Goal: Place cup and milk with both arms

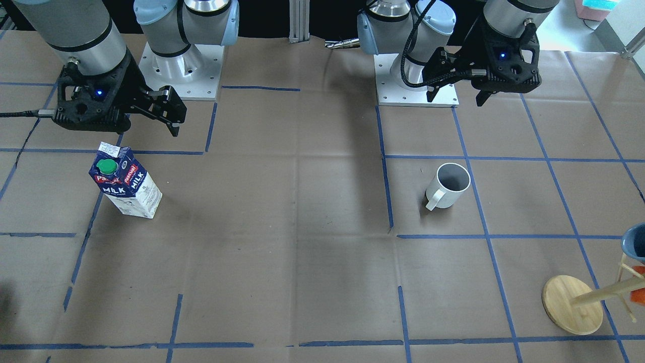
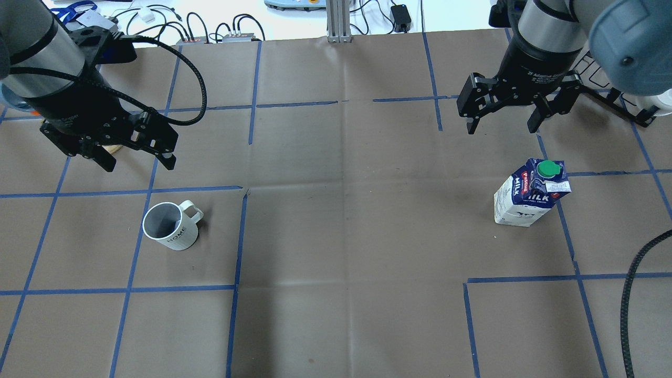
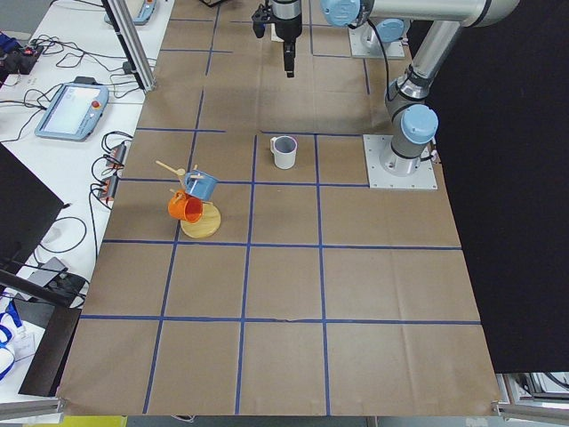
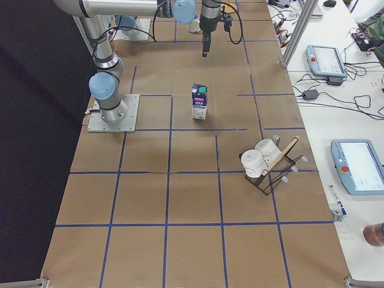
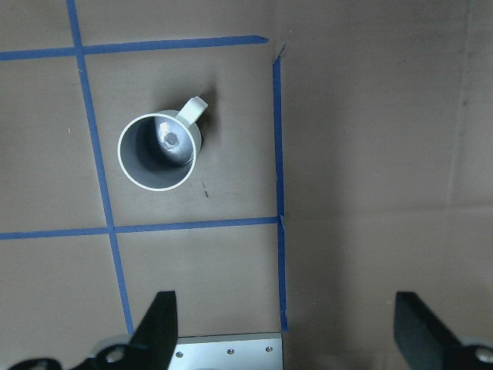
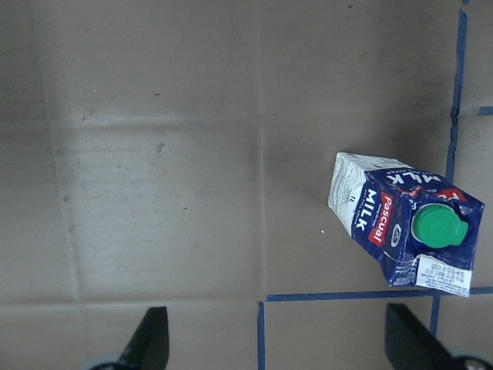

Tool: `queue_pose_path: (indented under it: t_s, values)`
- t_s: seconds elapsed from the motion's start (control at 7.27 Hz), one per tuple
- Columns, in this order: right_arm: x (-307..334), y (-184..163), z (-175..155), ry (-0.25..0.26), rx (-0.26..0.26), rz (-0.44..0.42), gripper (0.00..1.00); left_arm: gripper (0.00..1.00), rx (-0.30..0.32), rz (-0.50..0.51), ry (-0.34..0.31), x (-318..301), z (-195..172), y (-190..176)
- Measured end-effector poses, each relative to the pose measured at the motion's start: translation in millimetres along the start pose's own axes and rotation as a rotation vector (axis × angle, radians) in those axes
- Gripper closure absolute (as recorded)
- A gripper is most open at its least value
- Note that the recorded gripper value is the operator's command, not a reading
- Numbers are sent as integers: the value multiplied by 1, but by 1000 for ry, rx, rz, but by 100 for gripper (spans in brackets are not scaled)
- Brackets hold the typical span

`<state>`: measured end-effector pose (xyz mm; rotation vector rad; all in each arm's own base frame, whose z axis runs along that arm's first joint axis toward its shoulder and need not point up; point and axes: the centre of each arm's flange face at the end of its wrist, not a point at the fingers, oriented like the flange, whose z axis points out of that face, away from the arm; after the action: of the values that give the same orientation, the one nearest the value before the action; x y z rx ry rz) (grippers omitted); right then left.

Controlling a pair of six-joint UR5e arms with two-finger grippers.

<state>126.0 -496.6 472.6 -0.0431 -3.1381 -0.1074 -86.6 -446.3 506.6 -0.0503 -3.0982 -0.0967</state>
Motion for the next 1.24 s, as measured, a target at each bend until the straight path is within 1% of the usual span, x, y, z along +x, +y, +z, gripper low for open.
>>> queue_pose_path:
  t_s: [0.14, 0.41, 0.83, 0.96, 1.24]
  values:
    - [0, 0, 0, 0, 0, 0, 0, 0, 32, -6, 0, 1, -6, 1]
    - [0, 0, 0, 0, 0, 0, 0, 0, 59, -8, -5, 4, -13, 7]
    - [0, 0, 0, 0, -1, 0, 0, 0, 39, 3, -13, 3, -1, 10]
    - [0, 0, 1, 0, -1, -1, 0, 0, 24, 18, -13, -2, 9, 8]
    - [0, 0, 0, 0, -1, -1, 0, 0, 17, 86, -43, -45, 51, -2]
